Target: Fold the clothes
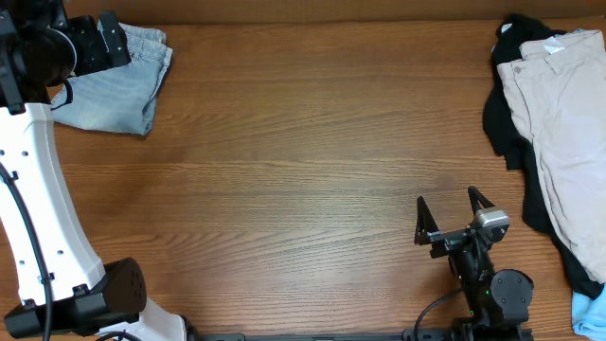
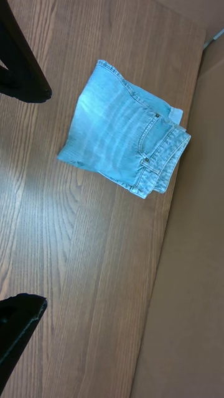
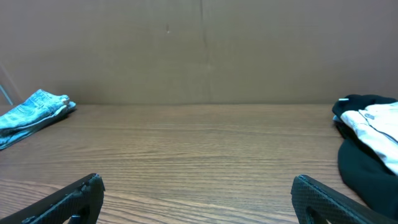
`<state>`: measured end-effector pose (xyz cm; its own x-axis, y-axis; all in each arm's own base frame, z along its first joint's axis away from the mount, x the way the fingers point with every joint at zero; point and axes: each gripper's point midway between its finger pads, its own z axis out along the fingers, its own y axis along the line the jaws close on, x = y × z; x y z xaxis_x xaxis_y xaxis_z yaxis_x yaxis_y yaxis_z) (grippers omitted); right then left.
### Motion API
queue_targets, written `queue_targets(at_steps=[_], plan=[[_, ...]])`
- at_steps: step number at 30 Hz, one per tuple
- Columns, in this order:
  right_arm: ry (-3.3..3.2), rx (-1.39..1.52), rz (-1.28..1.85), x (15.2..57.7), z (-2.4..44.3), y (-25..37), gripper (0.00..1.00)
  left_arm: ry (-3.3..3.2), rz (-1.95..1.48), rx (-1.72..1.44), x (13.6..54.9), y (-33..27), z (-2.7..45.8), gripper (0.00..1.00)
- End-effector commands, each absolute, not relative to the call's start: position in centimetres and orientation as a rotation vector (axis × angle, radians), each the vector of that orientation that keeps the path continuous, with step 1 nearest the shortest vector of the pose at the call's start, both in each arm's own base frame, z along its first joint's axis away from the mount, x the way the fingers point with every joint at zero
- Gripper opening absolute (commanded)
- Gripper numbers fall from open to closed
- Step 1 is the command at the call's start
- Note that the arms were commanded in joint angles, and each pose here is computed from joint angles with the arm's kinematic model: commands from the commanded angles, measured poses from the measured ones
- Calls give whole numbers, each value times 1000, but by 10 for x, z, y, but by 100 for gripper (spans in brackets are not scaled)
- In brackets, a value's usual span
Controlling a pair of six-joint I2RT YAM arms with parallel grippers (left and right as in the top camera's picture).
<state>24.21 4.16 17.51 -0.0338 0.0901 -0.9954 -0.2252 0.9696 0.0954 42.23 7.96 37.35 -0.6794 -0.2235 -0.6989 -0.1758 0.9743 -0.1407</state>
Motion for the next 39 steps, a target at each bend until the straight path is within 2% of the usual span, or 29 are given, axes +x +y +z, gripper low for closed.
queue_targets(at_steps=[1, 19, 24, 32, 39], plan=[[1578, -103, 253, 242, 174, 42, 100, 2330, -92, -299, 422, 81, 373, 100], [1578, -103, 253, 242, 174, 42, 100, 2308, -85, -284, 416, 76, 383, 100], [1578, -103, 253, 242, 174, 42, 100, 2292, -89, -262, 375, 60, 392, 100], [1578, -103, 253, 242, 174, 42, 100, 2402, -7, -298, 280, 51, 318, 100], [1577, -103, 253, 242, 175, 42, 100, 2156, -89, -203, 267, 31, 271, 100]])
